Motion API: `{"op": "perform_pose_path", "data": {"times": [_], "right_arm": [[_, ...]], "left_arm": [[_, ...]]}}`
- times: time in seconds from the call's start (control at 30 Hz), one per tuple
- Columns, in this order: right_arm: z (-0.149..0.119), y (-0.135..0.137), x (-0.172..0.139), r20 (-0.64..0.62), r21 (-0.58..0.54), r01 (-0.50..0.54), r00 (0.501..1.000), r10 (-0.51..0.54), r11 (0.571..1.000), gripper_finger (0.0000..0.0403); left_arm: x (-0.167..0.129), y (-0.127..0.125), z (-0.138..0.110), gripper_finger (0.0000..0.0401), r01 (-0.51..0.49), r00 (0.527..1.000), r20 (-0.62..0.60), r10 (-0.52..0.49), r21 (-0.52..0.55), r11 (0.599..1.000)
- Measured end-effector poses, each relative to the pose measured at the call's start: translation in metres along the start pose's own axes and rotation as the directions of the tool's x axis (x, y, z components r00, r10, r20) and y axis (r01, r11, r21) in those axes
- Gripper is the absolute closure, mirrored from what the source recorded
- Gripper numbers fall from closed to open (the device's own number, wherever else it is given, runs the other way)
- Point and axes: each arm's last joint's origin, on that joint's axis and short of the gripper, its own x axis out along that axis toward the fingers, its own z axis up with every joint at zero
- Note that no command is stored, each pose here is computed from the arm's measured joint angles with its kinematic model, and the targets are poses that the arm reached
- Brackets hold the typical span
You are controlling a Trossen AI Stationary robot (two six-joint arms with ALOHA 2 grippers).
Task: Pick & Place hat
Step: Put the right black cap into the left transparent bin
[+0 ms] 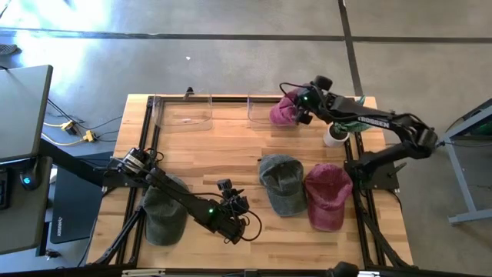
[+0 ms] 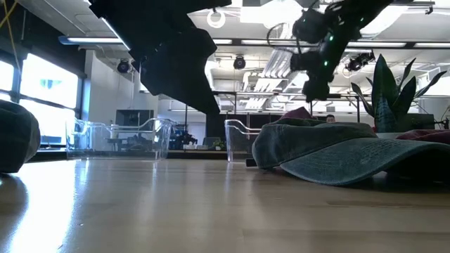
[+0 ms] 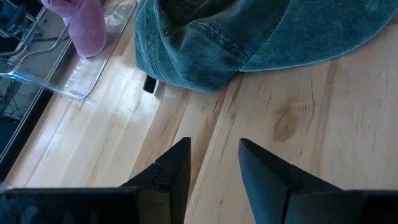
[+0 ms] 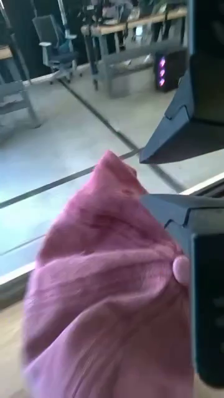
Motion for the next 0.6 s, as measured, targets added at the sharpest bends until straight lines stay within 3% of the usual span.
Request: {"op": "perform_pose_path", "data": {"times": [0.13, 0.23, 0.43, 0.6], "right_arm": [[0.002, 0.004, -0.035, 0.143, 0.119, -0.173, 0.978, 0.155, 0.978, 0.0301], [-0.002, 0.020, -0.066, 0.186, 0.115, -0.326, 0.935, 0.302, 0.938, 0.0301], [-0.015, 0.070, -0.127, 0.182, -0.027, -0.583, 0.796, 0.578, 0.812, 0.0321], [-0.036, 0.115, -0.168, 0.178, -0.214, -0.644, 0.714, 0.678, 0.734, 0.0337]], "left_arm": [[0.000, 0.000, 0.000, 0.0272, 0.000, 1.000, 0.000, 0.000, -0.004, 1.000], [0.001, 0.001, 0.000, 0.0272, -0.002, 1.000, -0.001, 0.002, -0.026, 1.000], [0.012, 0.004, 0.010, 0.0272, 0.037, 0.999, 0.005, -0.036, -0.106, 0.994], [0.027, 0.010, 0.027, 0.0272, 0.090, 0.995, 0.059, -0.081, -0.172, 0.981]]}}
